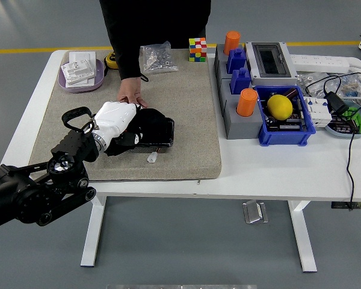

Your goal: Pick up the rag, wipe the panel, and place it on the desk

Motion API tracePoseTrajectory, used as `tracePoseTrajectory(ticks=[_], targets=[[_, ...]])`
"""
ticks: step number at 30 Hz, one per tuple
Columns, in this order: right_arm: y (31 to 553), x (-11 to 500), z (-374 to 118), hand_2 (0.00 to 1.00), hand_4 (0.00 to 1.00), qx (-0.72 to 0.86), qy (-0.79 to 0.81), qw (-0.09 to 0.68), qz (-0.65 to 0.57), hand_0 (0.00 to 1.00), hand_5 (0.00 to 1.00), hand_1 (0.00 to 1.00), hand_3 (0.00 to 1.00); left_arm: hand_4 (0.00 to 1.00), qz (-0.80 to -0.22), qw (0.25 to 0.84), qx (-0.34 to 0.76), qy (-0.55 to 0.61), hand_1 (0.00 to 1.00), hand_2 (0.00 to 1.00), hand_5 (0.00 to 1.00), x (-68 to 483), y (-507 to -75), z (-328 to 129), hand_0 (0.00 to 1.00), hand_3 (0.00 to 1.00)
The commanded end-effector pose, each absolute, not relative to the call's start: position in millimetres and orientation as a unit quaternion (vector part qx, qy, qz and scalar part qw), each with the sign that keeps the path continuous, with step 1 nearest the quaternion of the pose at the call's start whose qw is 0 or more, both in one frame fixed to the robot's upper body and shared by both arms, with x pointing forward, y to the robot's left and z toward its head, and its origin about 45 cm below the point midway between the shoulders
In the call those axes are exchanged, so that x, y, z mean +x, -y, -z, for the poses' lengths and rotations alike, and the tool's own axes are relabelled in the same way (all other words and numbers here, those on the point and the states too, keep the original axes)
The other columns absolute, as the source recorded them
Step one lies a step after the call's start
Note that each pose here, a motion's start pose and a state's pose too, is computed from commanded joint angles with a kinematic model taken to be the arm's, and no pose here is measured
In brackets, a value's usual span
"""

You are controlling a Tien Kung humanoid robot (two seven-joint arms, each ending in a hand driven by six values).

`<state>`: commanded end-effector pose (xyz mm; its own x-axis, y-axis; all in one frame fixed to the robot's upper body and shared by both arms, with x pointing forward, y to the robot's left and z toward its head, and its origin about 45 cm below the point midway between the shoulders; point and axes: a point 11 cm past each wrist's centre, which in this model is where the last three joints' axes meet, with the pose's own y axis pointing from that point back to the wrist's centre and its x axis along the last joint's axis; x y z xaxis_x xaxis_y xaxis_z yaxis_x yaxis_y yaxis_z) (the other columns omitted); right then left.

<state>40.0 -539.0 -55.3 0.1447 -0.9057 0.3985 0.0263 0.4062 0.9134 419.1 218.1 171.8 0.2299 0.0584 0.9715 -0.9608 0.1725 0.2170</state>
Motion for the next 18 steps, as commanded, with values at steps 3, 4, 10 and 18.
tracePoseTrajectory(ticks=[3,4,10,18], targets=[[539,39,56,0.665,0.998,0.404,0.543,0.638,0.366,0.724,0.421,0.527,0.574,0.319,-0.421,0.607,0.496,0.457,0.117,0.478,0.002,419,-227,-172,0.214,0.37],[539,39,56,0.665,0.998,0.404,0.544,0.638,0.366,0.724,0.421,0.527,0.574,0.319,-0.423,0.605,0.497,0.456,0.117,0.478,0.002,419,-230,-172,0.214,0.37],[540,36,55,0.665,0.998,0.401,0.545,0.637,0.369,0.724,0.421,0.525,0.574,0.318,-0.431,0.594,0.508,0.451,0.117,0.478,0.002,419,-247,-171,0.214,0.371],[539,35,56,0.665,0.998,0.401,0.545,0.637,0.37,0.724,0.421,0.526,0.574,0.319,-0.435,0.583,0.518,0.45,0.117,0.478,0.002,419,-261,-170,0.215,0.37]])
